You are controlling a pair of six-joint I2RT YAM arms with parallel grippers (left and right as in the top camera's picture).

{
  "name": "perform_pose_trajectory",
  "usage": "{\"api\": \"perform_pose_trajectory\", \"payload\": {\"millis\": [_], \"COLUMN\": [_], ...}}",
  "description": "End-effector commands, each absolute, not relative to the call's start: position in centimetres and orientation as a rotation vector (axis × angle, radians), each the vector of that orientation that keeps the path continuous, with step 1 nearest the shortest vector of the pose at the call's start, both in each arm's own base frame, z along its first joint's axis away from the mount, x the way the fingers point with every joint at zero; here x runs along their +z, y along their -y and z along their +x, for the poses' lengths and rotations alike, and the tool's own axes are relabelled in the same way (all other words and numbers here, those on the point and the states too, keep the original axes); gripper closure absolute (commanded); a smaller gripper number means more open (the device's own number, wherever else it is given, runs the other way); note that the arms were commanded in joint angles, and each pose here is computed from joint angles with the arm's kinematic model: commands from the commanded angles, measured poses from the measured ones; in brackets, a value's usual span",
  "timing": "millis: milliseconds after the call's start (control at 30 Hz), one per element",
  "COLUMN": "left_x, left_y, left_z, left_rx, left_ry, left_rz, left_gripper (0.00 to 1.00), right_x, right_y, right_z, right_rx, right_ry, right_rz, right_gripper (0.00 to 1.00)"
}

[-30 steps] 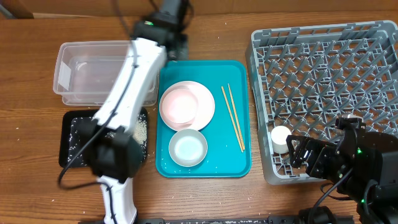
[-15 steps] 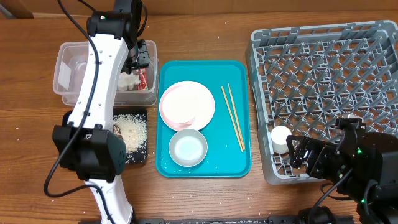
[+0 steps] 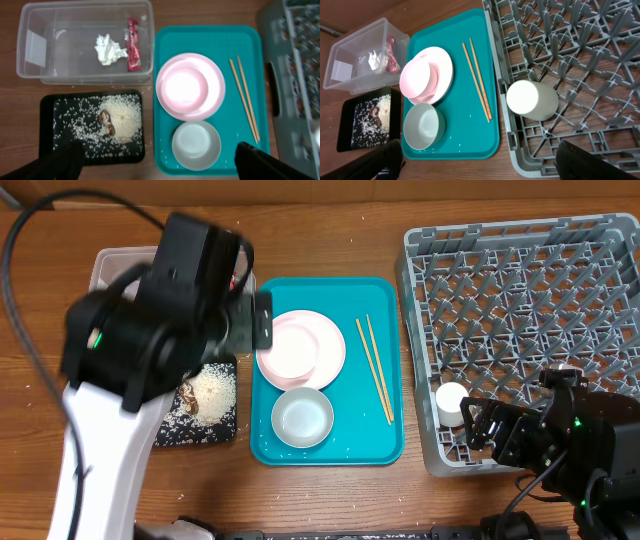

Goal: Sort waste into correct bins and load items into the dishwasher
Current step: 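Drop the tissue into the clear plastic bin with the left gripper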

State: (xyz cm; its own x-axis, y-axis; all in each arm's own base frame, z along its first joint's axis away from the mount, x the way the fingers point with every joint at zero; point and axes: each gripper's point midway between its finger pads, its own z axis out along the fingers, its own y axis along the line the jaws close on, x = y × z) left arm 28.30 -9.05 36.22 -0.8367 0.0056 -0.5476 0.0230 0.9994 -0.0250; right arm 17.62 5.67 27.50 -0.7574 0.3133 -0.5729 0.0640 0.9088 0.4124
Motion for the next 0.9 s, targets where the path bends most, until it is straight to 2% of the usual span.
{"api": "perform_pose_trajectory", "payload": {"millis": [0, 100, 400, 600, 867], "left_x": [36.4, 36.4, 36.3, 41.0, 40.9], "left_y": [11.2, 12.9, 11.9, 12.3, 7.1], "left_z": [26.5, 25.5, 26.2, 27.5, 25.2], "left_rx": [-0.145, -0.242, -0.116, -0.157, -0.14], "left_ry": [-2.584, -2.599, -2.567, -2.25, -2.057], "left_rz": [0.132, 0.193, 0.299, 0.384, 0.221], "left_gripper": [0.0, 0.0, 0.0, 0.0, 0.0], "right_x": [28.1, 28.1, 28.1, 28.1, 28.1], "right_y": [-5.7, -5.7, -5.7, -5.7, -5.7], "right_z": [17.7, 17.7, 17.7, 17.7, 17.7], "right_rx": [0.496, 0.496, 0.496, 0.496, 0.496], "right_ry": [-2.38, -2.38, -2.38, -2.38, -2.38], "right_rz": [0.262, 0.262, 0.262, 0.262, 0.262], "right_gripper": [0.0, 0.0, 0.0, 0.0, 0.0]}}
